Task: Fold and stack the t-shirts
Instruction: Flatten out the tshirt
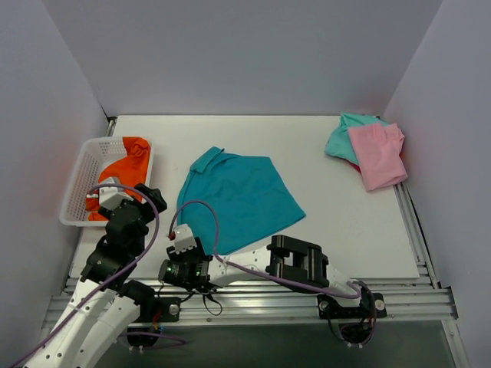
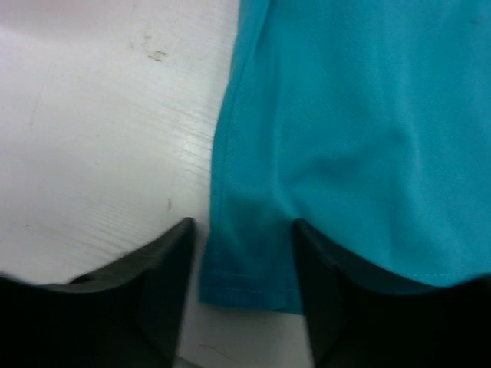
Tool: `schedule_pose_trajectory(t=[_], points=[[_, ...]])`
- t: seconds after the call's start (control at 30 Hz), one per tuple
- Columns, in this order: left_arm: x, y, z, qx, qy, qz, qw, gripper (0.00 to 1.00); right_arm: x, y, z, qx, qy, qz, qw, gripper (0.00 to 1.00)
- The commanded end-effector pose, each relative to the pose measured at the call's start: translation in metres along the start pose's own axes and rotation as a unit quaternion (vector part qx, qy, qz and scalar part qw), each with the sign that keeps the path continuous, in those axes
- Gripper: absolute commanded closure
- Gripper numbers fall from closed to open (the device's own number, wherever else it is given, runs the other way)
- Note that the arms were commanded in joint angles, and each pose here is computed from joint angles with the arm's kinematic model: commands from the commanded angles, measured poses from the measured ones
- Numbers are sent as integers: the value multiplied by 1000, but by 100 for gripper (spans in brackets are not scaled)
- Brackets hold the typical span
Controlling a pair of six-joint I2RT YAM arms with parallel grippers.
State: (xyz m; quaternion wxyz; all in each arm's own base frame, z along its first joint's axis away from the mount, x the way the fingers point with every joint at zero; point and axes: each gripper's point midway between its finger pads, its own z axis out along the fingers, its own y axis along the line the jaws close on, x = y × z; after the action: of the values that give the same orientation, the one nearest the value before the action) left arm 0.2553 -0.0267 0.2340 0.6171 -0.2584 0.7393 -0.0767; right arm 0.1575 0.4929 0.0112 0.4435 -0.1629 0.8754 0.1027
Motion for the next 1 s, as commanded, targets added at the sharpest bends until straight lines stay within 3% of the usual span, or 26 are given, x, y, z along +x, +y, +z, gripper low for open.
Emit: schedule_pose_trajectory(t=[0.0,0.07,0.1,0.13,0.27,0.37,0.4,0.47,0.5,0.63,0.77,0.97], points=[[-3,4,-2,-5,-7,-10,1000,6,62,-49,9,51,82,-31,995,59],[-4,5,-3,-5,-9,-12,1000,6,64,-55,10,54,87,-28,994,73],[-3,5,-2,-5,-9,-13,1000,6,69,-60,10,53,94,-26,994,94],[-4,5,-2,-4,-9,-13,1000,6,70,-62,10,54,98,-24,993,100],[-1,5,0,-5,-7,-13,1000,6,49,-97,1,99,80,-9,992,100],[0,2,1,-3,-1,-11,1000,6,-27,-129,-32,157,-21,53,986,100],[0,0,2,0,-1,-11,1000,6,-69,-161,-60,197,-73,61,976,100],[1,-4,4,4,5,-9,1000,6,-104,-201,-96,245,-116,67,960,100],[1,-5,5,6,5,-10,1000,6,-131,-216,-116,246,-156,130,948,100],[4,-12,8,17,11,-11,1000,6,-186,-287,-159,310,-239,175,904,100],[22,-22,20,37,26,-10,999,6,-216,-331,-175,357,-267,196,873,100],[65,-66,50,116,76,0,990,6,-231,-368,-185,399,-271,205,852,100]])
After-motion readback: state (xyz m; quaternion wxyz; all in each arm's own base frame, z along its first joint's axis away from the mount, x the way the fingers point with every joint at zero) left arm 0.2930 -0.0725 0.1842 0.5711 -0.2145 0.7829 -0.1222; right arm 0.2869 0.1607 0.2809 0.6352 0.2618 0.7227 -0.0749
